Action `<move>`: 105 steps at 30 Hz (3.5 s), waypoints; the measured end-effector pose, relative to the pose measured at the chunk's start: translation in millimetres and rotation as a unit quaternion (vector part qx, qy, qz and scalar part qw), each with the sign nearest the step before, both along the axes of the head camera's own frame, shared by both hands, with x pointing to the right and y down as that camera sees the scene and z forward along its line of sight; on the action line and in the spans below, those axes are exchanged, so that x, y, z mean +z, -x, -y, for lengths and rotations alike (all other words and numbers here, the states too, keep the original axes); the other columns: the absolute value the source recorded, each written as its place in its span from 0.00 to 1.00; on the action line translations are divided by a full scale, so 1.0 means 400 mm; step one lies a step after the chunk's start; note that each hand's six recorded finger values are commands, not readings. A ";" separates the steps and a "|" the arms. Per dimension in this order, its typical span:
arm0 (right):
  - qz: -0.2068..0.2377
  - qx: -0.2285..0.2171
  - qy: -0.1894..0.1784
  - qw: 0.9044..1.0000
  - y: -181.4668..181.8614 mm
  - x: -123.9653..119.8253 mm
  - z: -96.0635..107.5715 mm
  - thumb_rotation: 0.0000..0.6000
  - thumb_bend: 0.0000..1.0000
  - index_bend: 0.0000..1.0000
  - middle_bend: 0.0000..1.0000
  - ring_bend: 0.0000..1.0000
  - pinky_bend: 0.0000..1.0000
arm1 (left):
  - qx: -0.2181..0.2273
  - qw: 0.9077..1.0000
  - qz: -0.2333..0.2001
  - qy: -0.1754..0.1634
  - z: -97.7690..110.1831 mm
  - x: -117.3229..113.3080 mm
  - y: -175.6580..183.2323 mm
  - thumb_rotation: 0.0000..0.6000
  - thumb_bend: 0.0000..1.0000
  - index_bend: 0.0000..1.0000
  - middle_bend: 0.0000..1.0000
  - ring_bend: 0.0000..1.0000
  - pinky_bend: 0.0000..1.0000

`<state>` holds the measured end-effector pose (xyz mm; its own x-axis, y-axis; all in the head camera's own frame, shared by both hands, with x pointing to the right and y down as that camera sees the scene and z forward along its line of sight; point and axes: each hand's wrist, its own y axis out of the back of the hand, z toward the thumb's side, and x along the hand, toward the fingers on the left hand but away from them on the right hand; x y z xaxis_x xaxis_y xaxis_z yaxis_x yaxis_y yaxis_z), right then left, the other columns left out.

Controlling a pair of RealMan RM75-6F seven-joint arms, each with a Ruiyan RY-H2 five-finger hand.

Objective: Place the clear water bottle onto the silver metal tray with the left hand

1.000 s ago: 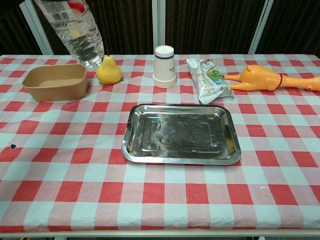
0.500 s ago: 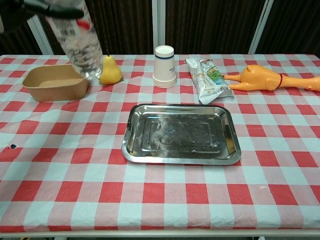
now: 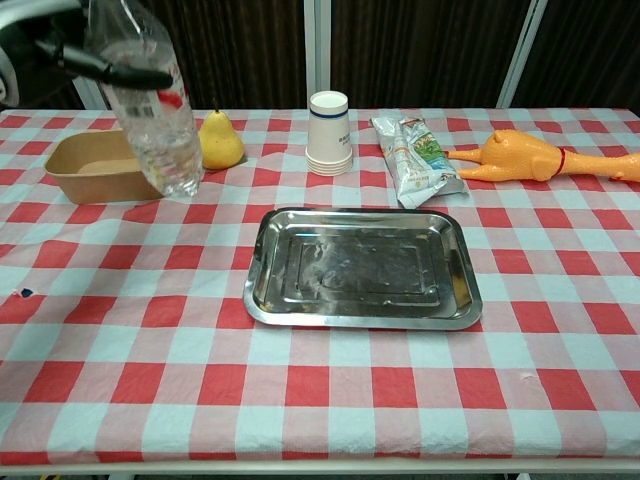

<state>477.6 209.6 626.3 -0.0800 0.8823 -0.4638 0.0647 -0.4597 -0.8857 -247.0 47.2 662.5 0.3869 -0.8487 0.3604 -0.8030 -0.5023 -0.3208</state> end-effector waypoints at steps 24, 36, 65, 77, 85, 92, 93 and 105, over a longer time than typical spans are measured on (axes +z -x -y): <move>0.000 0.008 0.000 1.000 -0.014 0.001 0.006 1.00 0.10 0.00 0.00 0.00 0.00 | 0.037 0.999 -0.015 0.019 0.046 0.030 -0.113 1.00 0.23 0.59 0.62 0.52 0.51; -0.006 0.003 0.003 1.000 -0.007 0.006 0.001 1.00 0.10 0.00 0.00 0.00 0.00 | 0.060 0.997 -0.035 0.019 0.051 0.019 -0.177 1.00 0.23 0.59 0.62 0.52 0.51; -0.001 0.007 0.003 1.000 -0.016 0.004 0.002 1.00 0.10 0.00 0.00 0.00 0.00 | 0.055 0.996 -0.057 0.047 0.004 0.033 -0.215 1.00 0.23 0.59 0.62 0.52 0.51; 0.002 0.013 0.007 1.000 -0.023 0.008 0.003 1.00 0.10 0.00 0.00 0.00 0.00 | 0.040 0.992 -0.087 0.084 -0.081 0.103 -0.285 1.00 0.23 0.59 0.62 0.52 0.51; 0.003 0.018 0.013 1.000 -0.029 0.014 0.007 1.00 0.10 0.00 0.00 0.00 0.00 | 0.042 0.996 -0.067 0.051 -0.110 0.126 -0.296 1.00 0.23 0.59 0.62 0.52 0.51; 0.002 0.020 0.014 1.000 -0.030 0.017 0.008 1.00 0.10 0.00 0.00 0.00 0.00 | 0.047 0.995 -0.064 0.057 -0.136 0.148 -0.299 1.00 0.23 0.59 0.62 0.52 0.51; 0.002 0.020 0.014 1.000 -0.031 0.017 0.008 1.00 0.10 0.00 0.00 0.00 0.00 | 0.048 0.995 -0.065 0.060 -0.138 0.149 -0.300 1.00 0.23 0.59 0.62 0.52 0.51; 0.002 0.024 0.016 1.000 -0.036 0.019 0.009 1.00 0.10 0.00 0.00 0.00 0.00 | 0.063 0.993 -0.066 0.069 -0.167 0.160 -0.324 1.00 0.23 0.59 0.62 0.52 0.50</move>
<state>491.8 205.9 634.0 -0.1192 0.8621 -0.4925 0.0908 -0.4845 -0.8701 -117.6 114.1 726.3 0.5383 -0.7366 0.4095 -0.7614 -0.6334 -0.1383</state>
